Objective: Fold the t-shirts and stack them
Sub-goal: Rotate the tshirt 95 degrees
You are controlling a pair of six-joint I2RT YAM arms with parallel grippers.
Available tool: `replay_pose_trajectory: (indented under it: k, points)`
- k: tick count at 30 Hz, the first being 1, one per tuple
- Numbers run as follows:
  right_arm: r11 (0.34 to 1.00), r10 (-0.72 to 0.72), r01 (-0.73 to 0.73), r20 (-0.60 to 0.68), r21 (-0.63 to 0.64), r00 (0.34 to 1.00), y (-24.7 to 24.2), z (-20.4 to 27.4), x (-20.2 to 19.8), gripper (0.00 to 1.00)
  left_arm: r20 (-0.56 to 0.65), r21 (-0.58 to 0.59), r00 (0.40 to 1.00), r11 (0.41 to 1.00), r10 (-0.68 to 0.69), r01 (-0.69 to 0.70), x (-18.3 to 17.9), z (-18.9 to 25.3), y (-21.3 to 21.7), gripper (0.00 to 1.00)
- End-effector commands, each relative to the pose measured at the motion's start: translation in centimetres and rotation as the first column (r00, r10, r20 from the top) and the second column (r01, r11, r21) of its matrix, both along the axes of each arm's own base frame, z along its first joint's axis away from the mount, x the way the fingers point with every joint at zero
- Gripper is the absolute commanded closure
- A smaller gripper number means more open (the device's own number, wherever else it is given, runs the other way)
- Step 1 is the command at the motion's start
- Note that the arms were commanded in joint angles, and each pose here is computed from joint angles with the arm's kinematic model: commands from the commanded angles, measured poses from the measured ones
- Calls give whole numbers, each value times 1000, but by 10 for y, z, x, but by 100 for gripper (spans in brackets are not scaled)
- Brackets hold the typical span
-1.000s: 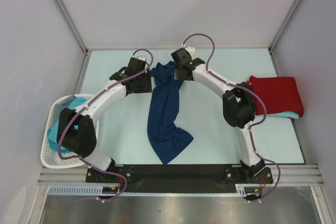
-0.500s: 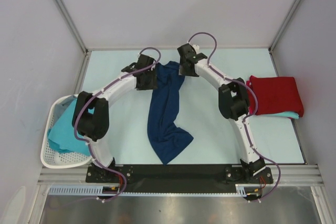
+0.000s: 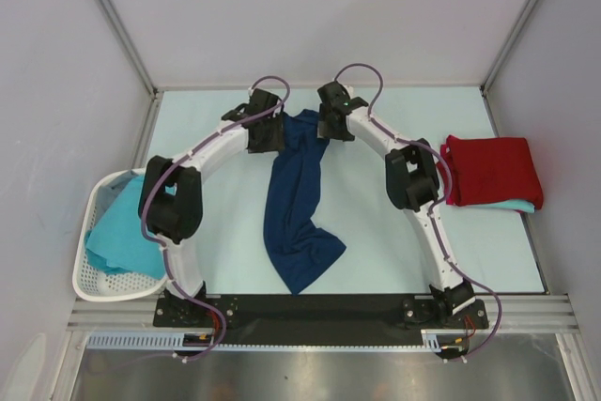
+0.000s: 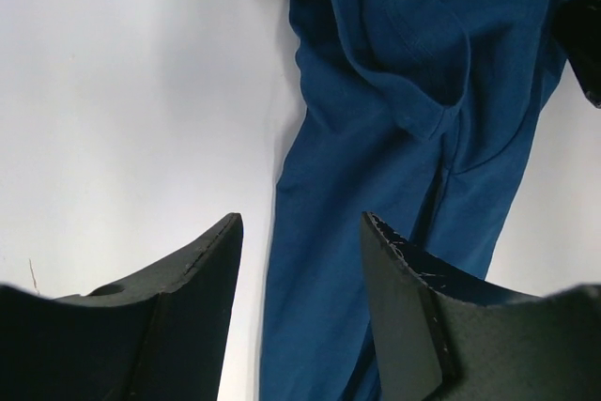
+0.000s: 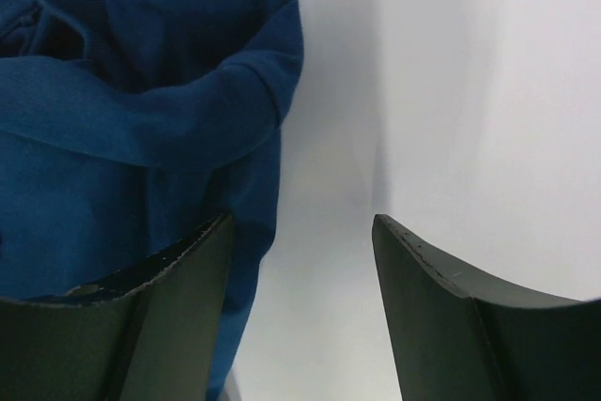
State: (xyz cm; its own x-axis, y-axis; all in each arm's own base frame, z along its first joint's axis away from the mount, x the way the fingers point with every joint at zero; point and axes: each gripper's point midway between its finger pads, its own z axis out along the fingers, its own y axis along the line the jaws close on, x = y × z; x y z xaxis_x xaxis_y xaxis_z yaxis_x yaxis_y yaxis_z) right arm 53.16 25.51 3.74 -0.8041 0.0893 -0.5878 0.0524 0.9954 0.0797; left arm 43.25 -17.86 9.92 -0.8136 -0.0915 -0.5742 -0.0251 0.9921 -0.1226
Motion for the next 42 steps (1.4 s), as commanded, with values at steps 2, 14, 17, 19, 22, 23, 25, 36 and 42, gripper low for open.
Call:
replay_pose_trajectory:
  k: [2, 14, 17, 19, 22, 23, 25, 36, 42]
  points:
    - [998, 24, -26, 31, 55, 999, 13, 11, 12, 34, 23, -1, 999, 999, 47, -46, 16, 7, 8, 42]
    - [999, 9, -8, -21, 51, 1000, 8, -13, 9, 68, -67, 18, 996, 998, 54, -52, 15, -30, 12, 43]
    - [999, -6, 7, -32, 43, 999, 2, -18, 7, 78, -75, 17, 996, 999, 51, -50, 18, -34, 11, 43]
    - [999, -15, 17, -38, 38, 999, -3, -18, 7, 84, -84, 21, 995, 999, 50, -49, 19, -38, 12, 43]
    - [999, -37, 38, -42, 22, 998, -13, -19, 5, 100, -84, 22, 995, 999, 49, -47, 24, -40, 11, 44]
    - [999, -39, 40, -37, 26, 999, -13, -16, 5, 100, -79, 18, 996, 999, 49, -48, 27, -37, 11, 44]
    - [998, -52, 53, -48, 17, 998, -21, -19, 3, 100, -83, 20, 995, 999, 51, -50, 29, -40, 10, 44]
    - [994, -108, 109, -48, 12, 993, -55, -13, 4, 100, -91, -16, 995, 999, 33, -35, 58, -42, -8, 45]
    - [995, -69, 70, -12, 74, 998, -37, 6, 11, 62, -86, -24, 996, 999, 32, -34, 67, -41, -12, 45]
